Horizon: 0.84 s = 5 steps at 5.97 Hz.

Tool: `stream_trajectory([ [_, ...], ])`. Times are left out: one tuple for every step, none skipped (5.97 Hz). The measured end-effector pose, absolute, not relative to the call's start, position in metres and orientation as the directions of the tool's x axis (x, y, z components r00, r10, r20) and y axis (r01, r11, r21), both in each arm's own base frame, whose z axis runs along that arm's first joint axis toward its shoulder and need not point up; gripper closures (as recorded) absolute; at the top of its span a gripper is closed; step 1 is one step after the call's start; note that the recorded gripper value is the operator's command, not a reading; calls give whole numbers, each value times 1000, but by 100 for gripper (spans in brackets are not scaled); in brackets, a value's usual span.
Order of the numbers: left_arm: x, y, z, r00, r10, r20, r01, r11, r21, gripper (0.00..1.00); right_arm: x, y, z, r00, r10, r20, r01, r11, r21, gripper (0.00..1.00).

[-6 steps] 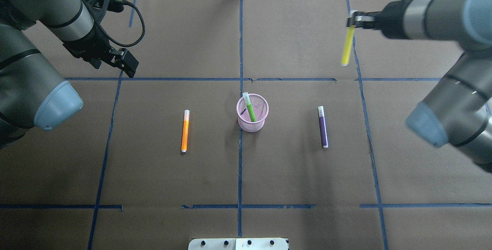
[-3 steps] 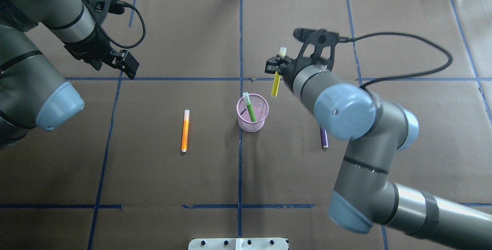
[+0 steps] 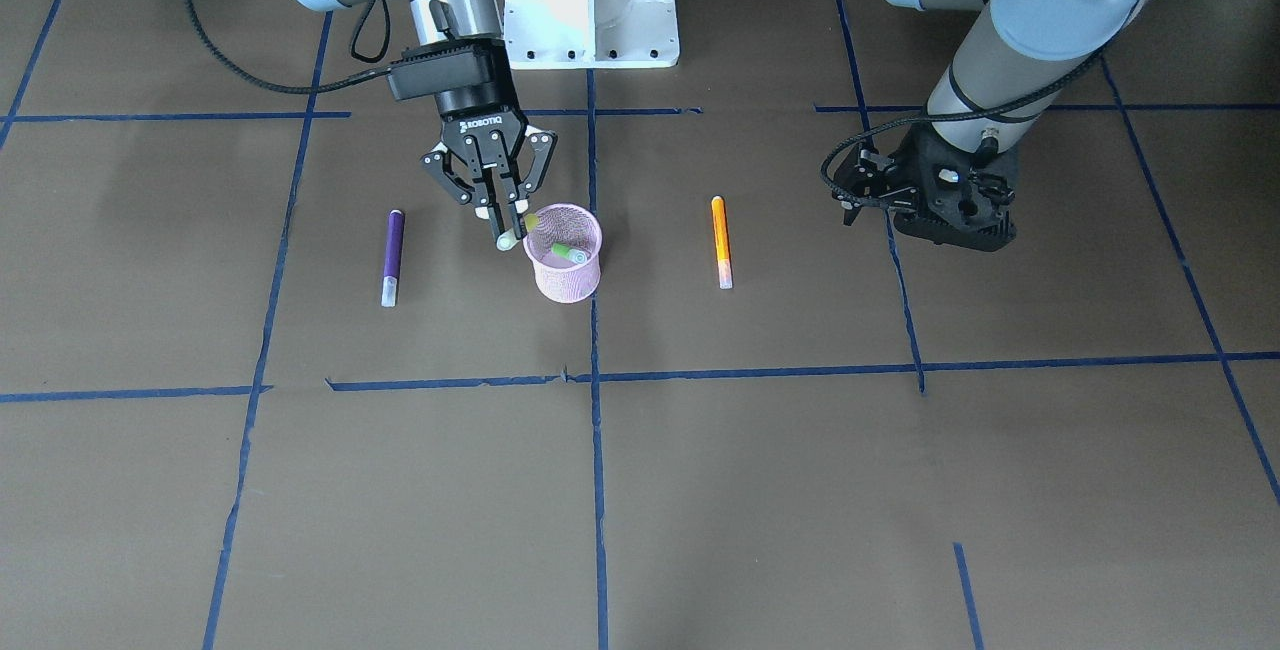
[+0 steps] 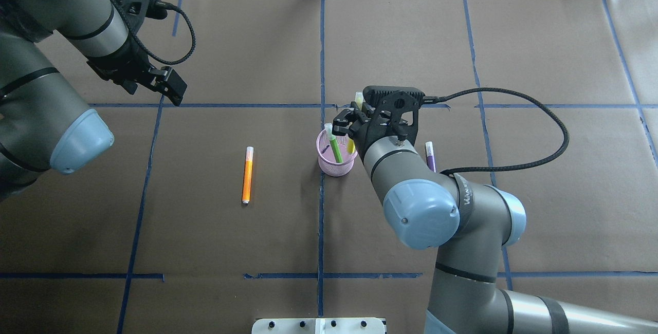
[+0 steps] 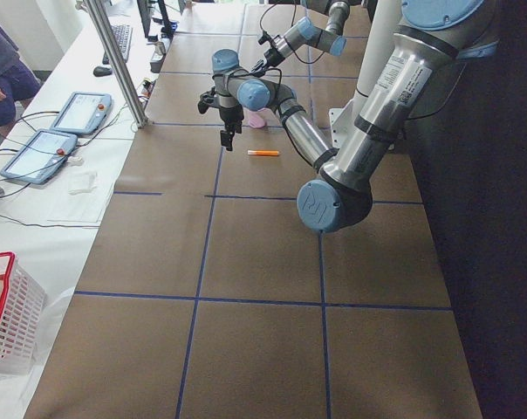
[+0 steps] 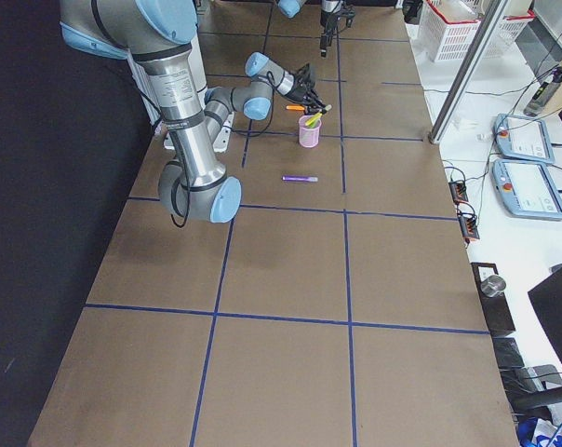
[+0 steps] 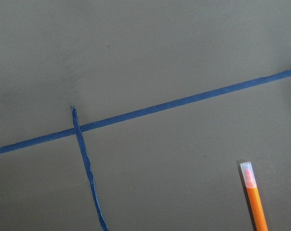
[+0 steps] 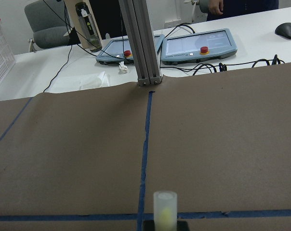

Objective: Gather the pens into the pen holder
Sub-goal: 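Carry the yellow marker with the right gripper and drop it into the cup, then grasp the orange marker with the left gripper while the right gripper withdraws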

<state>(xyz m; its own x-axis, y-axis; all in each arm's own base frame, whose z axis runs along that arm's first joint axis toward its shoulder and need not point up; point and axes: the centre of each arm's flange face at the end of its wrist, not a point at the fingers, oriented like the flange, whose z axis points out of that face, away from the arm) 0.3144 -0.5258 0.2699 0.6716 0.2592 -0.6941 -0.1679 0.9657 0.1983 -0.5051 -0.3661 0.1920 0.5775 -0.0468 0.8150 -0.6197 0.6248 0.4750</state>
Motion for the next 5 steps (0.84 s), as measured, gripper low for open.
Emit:
stream_trajectory([
  [315, -526, 270, 672, 259, -694, -169, 966, 198, 0, -516, -361, 192, 587, -47, 808, -621, 614, 487, 97],
  [315, -526, 271, 672, 258, -694, -168, 966, 196, 0, -522, -358, 194, 596, -45, 801, -623, 603, 498, 43],
  [315, -526, 270, 672, 257, -695, -167, 966, 195, 0, -528, -355, 198, 606, -44, 794, -621, 597, 507, 1],
  [315, -525, 269, 672, 249, -697, -161, 968, 191, 0, -534, -353, 200, 609, -43, 792, -619, 599, 508, 0],
  [316, -525, 265, 673, 229, -703, -144, 973, 179, 0, -539, -352, 199, 605, -43, 795, -615, 609, 501, 0],
])
